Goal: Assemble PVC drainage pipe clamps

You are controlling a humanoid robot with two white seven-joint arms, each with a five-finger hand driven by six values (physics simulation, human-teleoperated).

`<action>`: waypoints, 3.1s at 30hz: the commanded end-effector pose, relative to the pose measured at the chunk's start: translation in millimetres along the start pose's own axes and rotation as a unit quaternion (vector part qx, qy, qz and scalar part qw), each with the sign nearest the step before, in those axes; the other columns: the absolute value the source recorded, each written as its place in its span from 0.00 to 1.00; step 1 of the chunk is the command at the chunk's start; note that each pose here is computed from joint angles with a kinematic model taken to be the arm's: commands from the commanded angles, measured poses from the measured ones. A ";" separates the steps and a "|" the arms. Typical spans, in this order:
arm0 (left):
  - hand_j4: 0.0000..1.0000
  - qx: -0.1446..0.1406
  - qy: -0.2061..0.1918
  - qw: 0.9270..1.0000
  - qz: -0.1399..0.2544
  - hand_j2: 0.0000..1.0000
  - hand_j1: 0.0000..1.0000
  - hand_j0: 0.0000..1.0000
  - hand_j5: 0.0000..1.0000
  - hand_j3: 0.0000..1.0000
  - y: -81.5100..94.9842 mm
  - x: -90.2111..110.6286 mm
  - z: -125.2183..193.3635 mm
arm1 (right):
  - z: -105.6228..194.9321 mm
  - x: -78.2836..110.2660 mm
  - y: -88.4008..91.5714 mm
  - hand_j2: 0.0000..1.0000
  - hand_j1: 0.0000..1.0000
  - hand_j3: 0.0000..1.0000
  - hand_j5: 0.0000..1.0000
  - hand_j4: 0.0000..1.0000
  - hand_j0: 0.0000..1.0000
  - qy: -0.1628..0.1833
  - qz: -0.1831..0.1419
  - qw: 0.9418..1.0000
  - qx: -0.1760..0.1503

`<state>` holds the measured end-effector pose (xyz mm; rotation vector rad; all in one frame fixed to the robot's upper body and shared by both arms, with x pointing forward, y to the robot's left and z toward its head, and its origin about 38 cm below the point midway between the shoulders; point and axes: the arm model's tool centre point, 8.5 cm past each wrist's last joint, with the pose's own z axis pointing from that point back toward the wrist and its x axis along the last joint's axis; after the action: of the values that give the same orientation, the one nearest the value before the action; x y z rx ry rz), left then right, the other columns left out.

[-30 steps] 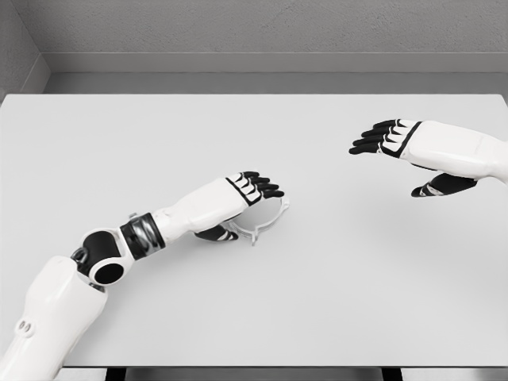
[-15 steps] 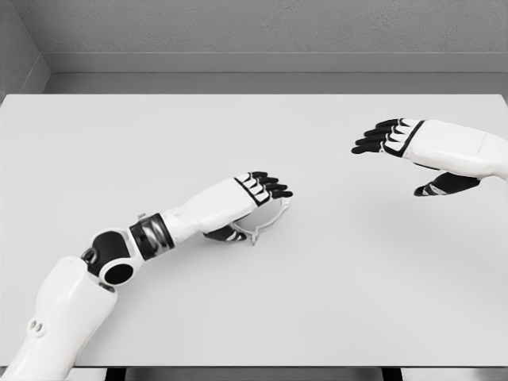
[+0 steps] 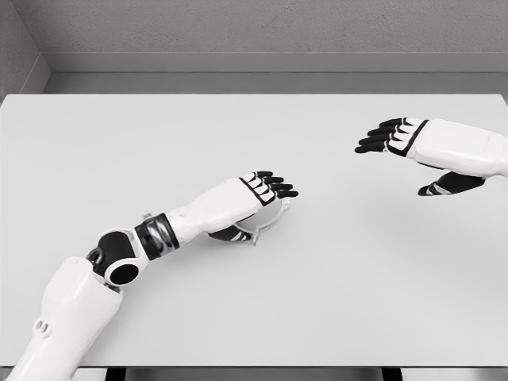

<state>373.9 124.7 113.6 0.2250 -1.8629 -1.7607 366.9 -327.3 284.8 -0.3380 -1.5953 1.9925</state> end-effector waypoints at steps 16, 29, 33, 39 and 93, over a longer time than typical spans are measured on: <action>1.00 0.007 -0.003 1.000 0.001 1.00 1.00 1.00 1.00 1.00 3.7 1.2 -4.9 | 0.4 0.4 -0.2 1.00 1.00 1.00 1.00 1.00 1.00 -0.002 -0.005 1.000 -0.002; 1.00 0.008 -0.001 1.000 0.001 1.00 1.00 1.00 1.00 1.00 6.4 -2.3 -7.0 | 0.8 0.5 0.2 1.00 1.00 1.00 1.00 1.00 1.00 -0.003 -0.006 1.000 -0.002; 1.00 0.010 0.000 1.000 0.001 1.00 1.00 1.00 1.00 1.00 6.6 -1.6 -4.6 | 0.8 0.5 0.2 1.00 1.00 1.00 1.00 1.00 1.00 -0.003 -0.006 1.000 -0.002; 1.00 0.021 0.011 1.000 -0.011 1.00 1.00 1.00 1.00 1.00 18.2 -7.6 10.5 | 1.1 0.4 -0.8 1.00 1.00 1.00 1.00 1.00 1.00 -0.003 -0.005 1.000 -0.003; 1.00 0.083 0.149 0.985 0.002 1.00 1.00 1.00 1.00 1.00 91.2 -114.5 121.9 | 4.9 1.0 -3.1 1.00 1.00 1.00 1.00 1.00 1.00 -0.008 -0.012 1.000 -0.006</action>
<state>429.7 247.1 146.3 0.4676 -1.7680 -1.5687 364.8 -328.5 287.1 -0.3109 -1.6137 1.9806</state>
